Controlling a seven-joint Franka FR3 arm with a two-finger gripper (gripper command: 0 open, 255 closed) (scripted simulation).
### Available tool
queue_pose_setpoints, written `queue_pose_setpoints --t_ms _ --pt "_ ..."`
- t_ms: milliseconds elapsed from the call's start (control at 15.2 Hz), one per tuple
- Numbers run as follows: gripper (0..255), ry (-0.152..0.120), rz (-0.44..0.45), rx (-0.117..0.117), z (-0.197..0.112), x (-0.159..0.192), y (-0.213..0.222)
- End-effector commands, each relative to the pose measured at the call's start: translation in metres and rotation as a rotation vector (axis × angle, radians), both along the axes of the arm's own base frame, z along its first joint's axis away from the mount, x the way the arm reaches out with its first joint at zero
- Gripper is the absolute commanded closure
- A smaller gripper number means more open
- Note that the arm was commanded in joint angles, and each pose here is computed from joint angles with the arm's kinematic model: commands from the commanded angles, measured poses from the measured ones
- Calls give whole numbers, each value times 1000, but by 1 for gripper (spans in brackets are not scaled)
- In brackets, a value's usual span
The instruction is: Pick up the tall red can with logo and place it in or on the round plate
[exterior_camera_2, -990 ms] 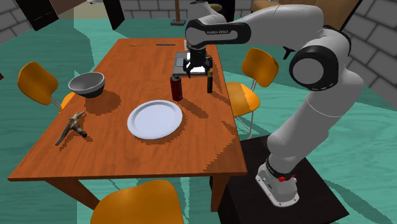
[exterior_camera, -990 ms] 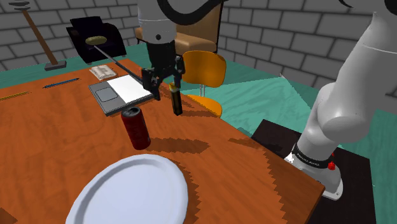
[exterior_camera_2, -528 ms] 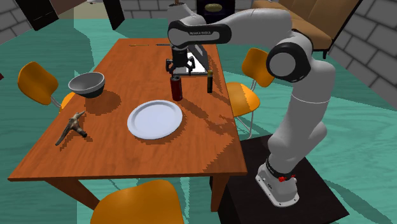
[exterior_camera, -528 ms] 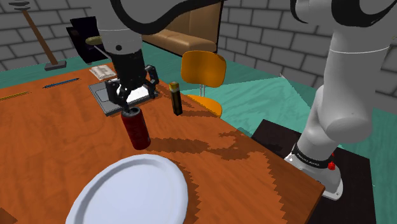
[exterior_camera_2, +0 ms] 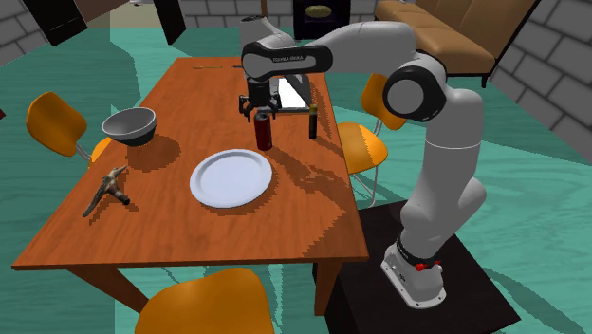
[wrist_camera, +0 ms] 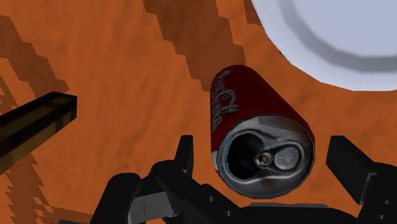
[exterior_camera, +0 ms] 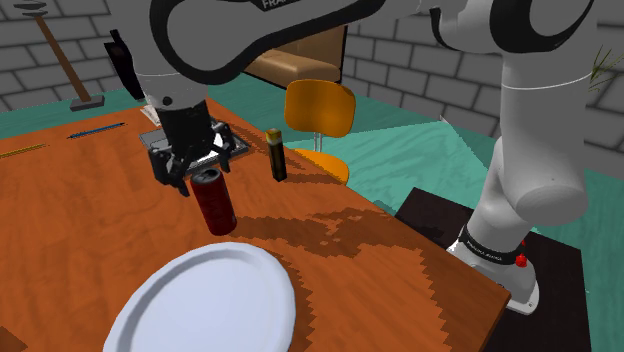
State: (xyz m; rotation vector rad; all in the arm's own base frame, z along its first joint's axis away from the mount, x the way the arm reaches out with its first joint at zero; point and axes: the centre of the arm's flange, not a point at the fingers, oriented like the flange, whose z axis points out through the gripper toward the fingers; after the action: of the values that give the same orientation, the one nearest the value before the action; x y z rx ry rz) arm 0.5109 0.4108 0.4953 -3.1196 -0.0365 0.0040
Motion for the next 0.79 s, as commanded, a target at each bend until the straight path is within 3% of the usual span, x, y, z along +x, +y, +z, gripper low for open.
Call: queue_pose_setpoints --t_ms 0,528,594,726 --pt "0 0 0 0 -11 0 0" --pt "0 0 0 0 -14 0 0" --pt "255 0 0 0 -14 0 0" --pt "255 0 0 0 -14 0 0"
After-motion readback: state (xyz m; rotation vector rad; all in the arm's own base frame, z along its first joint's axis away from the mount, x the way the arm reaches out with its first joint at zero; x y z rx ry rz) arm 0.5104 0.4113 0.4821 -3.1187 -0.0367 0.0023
